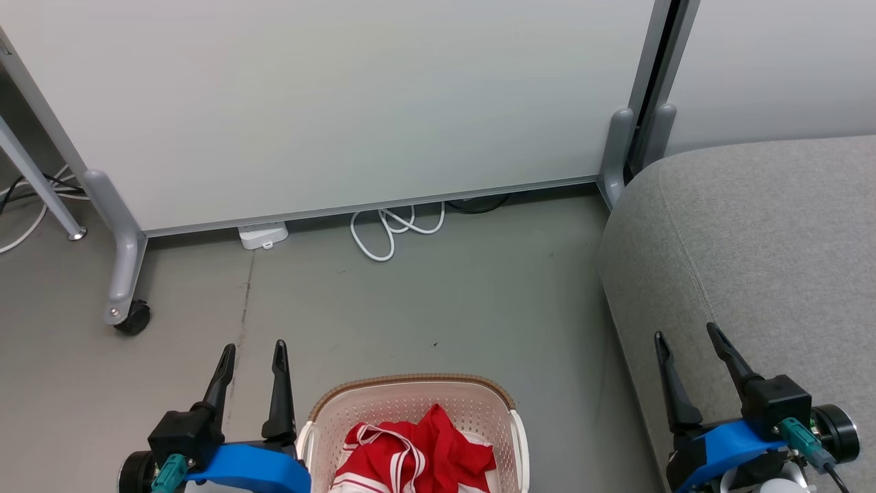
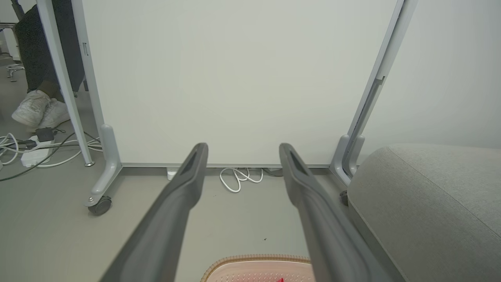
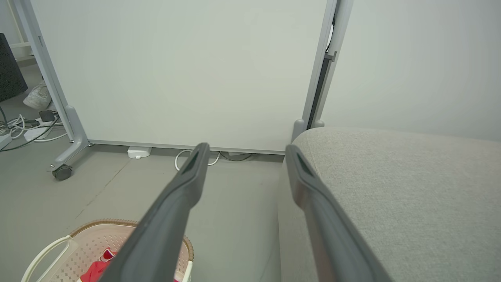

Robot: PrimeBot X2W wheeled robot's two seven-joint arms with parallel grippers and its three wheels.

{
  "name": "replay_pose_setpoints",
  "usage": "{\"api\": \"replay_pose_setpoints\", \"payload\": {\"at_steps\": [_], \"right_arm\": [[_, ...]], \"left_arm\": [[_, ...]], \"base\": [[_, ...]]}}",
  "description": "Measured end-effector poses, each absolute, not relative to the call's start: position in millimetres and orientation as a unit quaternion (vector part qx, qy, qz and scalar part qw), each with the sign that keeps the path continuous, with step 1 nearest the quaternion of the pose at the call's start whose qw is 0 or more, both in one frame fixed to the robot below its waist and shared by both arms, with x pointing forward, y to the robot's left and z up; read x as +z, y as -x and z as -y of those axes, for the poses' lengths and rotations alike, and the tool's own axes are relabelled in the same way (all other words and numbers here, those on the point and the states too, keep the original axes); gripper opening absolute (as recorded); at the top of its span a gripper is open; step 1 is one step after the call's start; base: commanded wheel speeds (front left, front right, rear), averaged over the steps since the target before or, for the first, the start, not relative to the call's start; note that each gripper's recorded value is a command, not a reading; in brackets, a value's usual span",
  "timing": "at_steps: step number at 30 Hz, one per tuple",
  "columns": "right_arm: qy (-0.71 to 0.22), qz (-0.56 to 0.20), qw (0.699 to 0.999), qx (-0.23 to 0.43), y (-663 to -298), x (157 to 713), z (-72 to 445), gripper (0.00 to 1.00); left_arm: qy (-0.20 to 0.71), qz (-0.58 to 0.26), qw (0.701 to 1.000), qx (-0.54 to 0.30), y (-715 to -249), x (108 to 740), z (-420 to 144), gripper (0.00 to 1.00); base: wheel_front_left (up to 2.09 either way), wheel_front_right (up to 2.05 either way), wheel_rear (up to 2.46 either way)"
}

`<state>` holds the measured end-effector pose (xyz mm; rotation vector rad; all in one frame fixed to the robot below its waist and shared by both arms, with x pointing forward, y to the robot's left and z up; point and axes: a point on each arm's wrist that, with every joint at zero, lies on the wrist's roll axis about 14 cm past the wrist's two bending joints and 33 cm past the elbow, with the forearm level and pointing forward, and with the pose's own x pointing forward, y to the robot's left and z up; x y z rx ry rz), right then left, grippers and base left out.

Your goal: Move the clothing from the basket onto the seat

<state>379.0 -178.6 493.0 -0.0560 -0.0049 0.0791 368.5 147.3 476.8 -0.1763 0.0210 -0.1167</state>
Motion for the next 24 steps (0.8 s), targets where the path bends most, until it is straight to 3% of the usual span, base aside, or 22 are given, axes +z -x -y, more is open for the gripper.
{"api": "replay_pose_setpoints", "payload": {"at_steps": [14,24], "right_arm": [[0.025,0.001,0.999,0.039,-377.1,491.8,178.9,1.00],[0.020,0.011,0.999,0.049,-389.9,497.8,173.3,1.00]], "left_arm": [[0.088,-0.026,0.994,-0.062,-367.4,467.4,-143.6,1.00],[0.079,-0.128,0.985,-0.087,-374.5,404.2,-122.2,1.00]], "base": [[0.00,0.00,0.00],[0.00,0.00,0.00]]}}
